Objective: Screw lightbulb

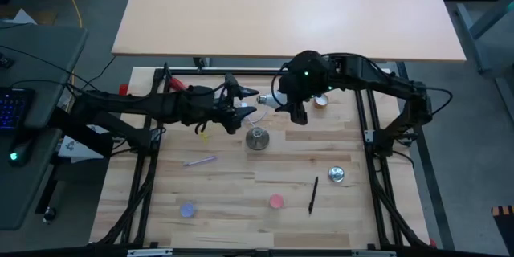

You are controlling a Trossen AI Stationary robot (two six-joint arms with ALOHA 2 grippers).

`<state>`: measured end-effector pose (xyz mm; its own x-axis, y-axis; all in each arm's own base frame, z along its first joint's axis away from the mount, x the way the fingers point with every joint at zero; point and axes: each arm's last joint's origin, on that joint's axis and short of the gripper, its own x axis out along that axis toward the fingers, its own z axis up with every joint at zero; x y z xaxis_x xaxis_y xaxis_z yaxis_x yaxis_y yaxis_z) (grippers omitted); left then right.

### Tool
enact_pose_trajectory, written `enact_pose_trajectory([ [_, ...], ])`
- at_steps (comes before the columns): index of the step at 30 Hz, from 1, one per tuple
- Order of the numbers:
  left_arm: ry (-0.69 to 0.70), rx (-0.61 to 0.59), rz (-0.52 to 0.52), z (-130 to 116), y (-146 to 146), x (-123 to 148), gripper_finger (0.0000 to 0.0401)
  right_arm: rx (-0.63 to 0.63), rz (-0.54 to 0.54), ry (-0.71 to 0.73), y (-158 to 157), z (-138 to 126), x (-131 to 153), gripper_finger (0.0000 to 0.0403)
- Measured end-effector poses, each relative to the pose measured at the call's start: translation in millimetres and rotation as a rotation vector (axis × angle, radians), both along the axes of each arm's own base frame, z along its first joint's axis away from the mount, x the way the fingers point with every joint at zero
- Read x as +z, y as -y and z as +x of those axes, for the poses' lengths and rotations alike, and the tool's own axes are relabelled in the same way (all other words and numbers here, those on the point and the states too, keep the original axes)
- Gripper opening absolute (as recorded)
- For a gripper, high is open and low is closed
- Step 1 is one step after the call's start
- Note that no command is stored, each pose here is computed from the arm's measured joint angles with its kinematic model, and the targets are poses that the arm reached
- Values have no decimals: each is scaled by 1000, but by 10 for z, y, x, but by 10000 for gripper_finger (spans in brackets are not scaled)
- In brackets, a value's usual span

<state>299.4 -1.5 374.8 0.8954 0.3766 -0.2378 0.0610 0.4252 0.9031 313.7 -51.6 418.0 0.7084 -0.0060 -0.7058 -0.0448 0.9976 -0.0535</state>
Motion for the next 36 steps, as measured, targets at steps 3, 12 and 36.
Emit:
enact_pose_trajectory([
  [3, -16, -20, 7, 23, 7, -25, 264, 30, 3, -1, -11, 39, 44, 227],
  [12, -13, -75, 12, 13, 58, -9, 264, 77, 1, -64, -42, 116, -26, 227],
  [36, 19, -238, -4, 59, 168, 3, 252, 171, -30, -38, -226, 143, -4, 227],
])
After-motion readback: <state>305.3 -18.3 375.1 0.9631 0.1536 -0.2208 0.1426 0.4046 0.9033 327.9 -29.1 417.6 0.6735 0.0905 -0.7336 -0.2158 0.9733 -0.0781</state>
